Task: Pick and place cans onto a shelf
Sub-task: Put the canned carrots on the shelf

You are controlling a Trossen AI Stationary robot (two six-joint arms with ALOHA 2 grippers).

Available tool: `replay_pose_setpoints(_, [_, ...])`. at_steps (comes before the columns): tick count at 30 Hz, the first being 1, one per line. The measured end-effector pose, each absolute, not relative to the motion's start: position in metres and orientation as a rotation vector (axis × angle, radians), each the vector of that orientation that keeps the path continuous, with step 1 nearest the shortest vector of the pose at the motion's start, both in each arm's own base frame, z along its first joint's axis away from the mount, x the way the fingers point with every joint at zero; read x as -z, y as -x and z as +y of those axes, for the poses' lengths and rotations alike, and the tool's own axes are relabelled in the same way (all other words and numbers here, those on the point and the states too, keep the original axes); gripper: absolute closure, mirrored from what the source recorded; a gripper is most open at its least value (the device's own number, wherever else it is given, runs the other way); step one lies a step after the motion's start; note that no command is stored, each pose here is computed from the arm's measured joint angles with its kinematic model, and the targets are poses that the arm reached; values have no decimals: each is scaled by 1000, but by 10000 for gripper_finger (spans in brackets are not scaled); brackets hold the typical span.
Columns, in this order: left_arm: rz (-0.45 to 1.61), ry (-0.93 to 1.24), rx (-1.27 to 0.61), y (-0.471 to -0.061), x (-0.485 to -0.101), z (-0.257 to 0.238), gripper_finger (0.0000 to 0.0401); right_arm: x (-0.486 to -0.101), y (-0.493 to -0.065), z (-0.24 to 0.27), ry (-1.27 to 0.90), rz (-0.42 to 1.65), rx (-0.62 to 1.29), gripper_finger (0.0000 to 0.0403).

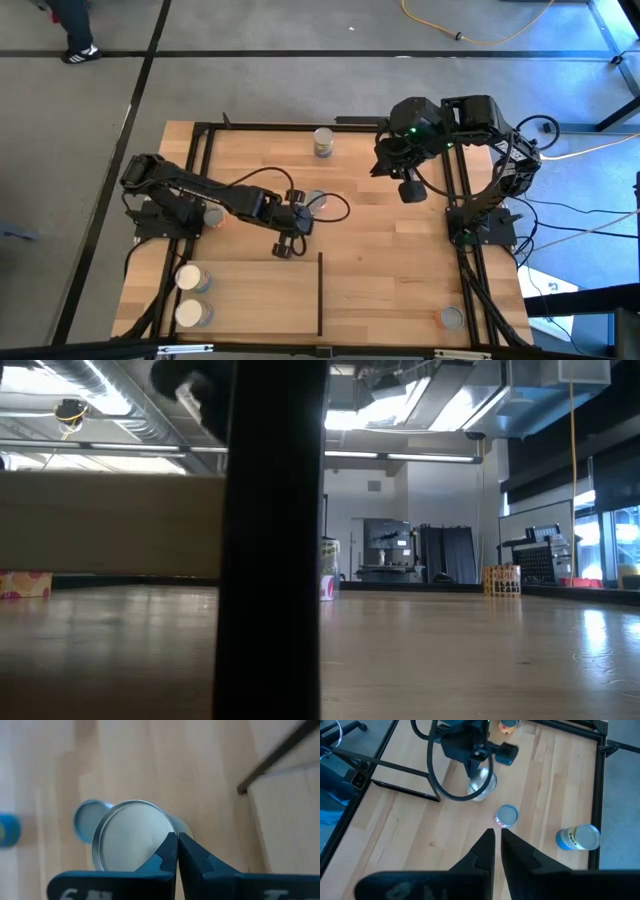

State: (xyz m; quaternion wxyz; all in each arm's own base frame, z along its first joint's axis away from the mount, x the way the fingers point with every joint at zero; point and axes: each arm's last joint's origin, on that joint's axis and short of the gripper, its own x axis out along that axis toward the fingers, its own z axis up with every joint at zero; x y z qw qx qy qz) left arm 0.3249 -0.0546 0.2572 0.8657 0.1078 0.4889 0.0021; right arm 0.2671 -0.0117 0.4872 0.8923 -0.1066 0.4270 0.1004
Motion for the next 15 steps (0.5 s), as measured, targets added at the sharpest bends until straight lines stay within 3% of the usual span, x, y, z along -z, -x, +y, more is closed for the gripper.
replay_pose_setpoints(8, [1068,-69,-201,-317,-299,-59,401,-487,-267,-12,222,886,-209,370])
replay_pose_setpoints(15, [1103,-46,-196,-301,-333,-79,401,-487,-267,-12,243,884,-219,370])
